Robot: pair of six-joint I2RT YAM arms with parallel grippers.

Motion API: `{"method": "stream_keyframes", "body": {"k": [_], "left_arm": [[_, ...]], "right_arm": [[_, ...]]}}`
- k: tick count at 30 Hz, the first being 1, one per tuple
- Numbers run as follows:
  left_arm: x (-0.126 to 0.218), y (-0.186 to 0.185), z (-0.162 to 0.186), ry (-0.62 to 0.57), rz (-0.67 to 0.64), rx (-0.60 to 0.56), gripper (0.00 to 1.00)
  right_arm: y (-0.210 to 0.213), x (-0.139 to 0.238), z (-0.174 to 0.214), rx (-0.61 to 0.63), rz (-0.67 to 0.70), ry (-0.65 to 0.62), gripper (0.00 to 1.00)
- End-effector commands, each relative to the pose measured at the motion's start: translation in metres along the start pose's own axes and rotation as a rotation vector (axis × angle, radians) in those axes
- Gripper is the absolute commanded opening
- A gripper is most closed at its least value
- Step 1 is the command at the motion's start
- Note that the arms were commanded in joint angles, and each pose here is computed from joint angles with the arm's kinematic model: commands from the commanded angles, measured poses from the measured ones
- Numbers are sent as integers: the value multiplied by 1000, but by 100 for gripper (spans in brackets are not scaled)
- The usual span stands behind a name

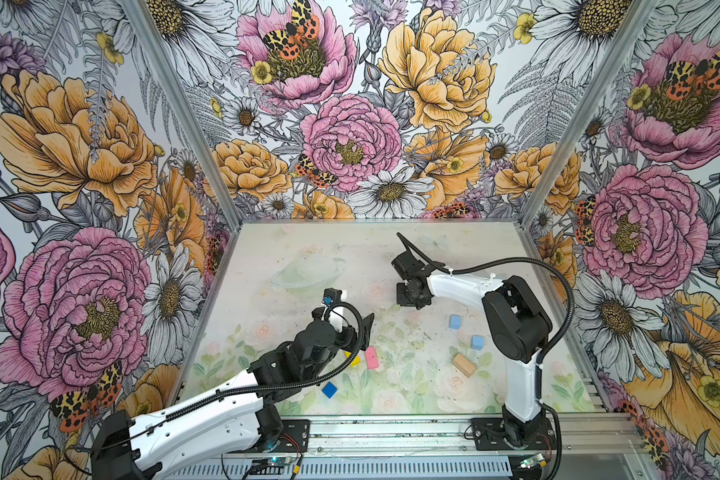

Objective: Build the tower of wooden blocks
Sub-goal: 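Open the right gripper and move it toward the natural-wood block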

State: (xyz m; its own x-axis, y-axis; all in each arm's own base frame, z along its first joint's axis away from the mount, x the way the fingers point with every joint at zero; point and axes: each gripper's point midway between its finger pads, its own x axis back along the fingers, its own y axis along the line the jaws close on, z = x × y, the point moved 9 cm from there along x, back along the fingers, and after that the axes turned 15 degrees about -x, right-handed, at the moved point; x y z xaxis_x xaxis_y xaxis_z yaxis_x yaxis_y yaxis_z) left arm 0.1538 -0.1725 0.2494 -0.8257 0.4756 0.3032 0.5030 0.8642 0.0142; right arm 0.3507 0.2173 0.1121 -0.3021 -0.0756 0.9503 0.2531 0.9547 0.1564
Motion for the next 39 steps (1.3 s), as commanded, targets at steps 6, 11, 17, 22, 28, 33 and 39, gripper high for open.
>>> {"method": "stream_keyframes", "body": {"k": [6, 11, 17, 22, 28, 33, 39], "left_arm": [[5, 1, -20, -30, 7, -7, 99], [7, 1, -24, -23, 14, -9, 99], [10, 0, -34, -36, 23, -1, 99], [14, -2, -34, -43, 51, 23, 99], [24, -2, -23, -31, 56, 25, 98], [29, -7, -23, -49, 78, 54, 98], [29, -24, -29, -55, 127, 47, 98]], "right_arm": [[-9, -17, 4, 23, 74, 48, 33], [-8, -12, 2, 36, 65, 43, 55], [-7, 19, -4, 39, 30, -16, 64], [-10, 65, -3, 39, -36, -83, 63], [-40, 111, 14, 40, -72, -141, 64], [-75, 132, 41, 12, -89, -154, 65], [-114, 142, 69, -40, -77, -167, 66]]}}
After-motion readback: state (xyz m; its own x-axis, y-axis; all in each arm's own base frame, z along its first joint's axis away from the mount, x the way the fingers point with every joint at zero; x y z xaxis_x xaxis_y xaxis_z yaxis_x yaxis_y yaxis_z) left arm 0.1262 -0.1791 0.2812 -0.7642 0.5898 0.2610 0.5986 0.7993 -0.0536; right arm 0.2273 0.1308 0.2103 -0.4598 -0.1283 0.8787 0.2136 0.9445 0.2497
